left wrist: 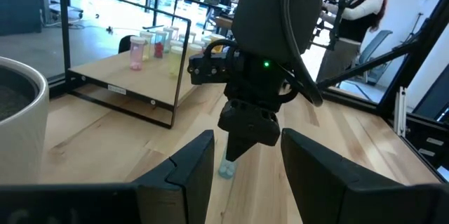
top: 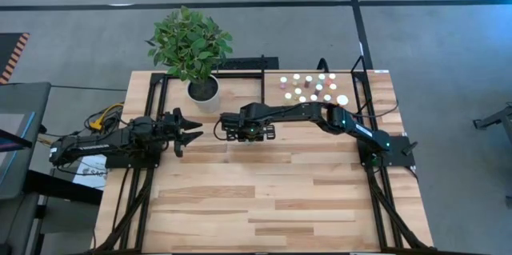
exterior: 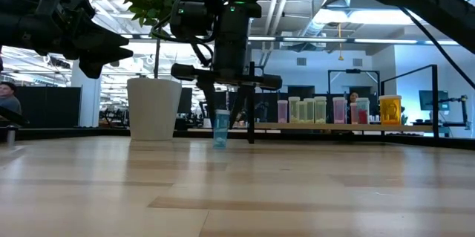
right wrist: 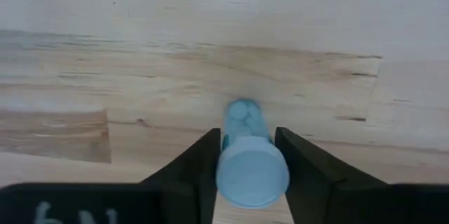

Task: Pick and place medicine bottles onto shelf by color
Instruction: Put the blue pill bottle on the shelf

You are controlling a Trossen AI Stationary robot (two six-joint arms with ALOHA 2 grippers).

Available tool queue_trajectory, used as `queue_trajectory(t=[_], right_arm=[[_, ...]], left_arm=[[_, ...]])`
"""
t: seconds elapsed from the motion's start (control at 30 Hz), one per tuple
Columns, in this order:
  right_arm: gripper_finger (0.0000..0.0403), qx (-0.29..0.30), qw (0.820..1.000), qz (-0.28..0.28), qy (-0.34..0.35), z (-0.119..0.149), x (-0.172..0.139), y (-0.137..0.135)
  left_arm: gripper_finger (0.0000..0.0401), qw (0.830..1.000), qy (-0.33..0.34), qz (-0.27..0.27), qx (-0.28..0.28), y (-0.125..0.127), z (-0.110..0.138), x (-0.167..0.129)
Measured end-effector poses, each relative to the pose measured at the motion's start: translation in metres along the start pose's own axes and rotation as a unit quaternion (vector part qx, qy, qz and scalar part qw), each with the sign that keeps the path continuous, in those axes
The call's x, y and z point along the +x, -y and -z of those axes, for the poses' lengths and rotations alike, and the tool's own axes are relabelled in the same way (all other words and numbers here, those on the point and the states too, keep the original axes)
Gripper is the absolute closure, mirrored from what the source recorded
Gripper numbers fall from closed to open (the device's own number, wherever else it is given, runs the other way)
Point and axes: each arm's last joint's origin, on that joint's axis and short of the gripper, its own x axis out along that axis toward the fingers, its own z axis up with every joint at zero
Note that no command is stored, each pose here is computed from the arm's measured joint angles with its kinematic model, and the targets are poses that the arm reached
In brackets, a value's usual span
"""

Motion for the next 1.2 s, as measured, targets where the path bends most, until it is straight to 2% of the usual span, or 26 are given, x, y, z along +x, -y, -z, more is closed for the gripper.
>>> queue_trajectory(t=[0.3,0.53,0.63,0.8,0.93,1.07,1.2], right_arm=[[0.0265,0.006,1.000,0.009,-0.004,0.000,-0.010,0.002],[0.0267,0.013,0.999,0.034,-0.003,-0.003,-0.052,0.006],[0.0273,0.022,1.000,0.019,0.001,-0.010,-0.080,0.017],[0.0275,0.036,0.998,0.016,0.045,-0.020,-0.127,0.039],[0.0274,0.069,0.993,0.021,0.089,-0.028,-0.151,0.054],[0.0276,0.116,0.988,0.045,0.094,-0.044,-0.153,0.075],[0.0277,0.177,0.979,0.085,0.059,-0.060,-0.131,0.098]], left_arm=[[0.0248,1.000,0.000,0.000,0.000,0.000,0.000,0.000],[0.0248,1.000,0.000,0.000,0.000,0.000,0.000,0.000],[0.0248,1.000,0.000,0.000,0.000,0.000,0.000,0.000],[0.0248,1.000,0.000,0.000,0.000,0.000,0.000,0.000],[0.0248,1.000,0.000,0.000,0.000,0.000,0.000,0.000],[0.0248,1.000,0.000,0.000,0.000,0.000,0.000,0.000],[0.0248,1.000,0.000,0.000,0.000,0.000,0.000,0.000]])
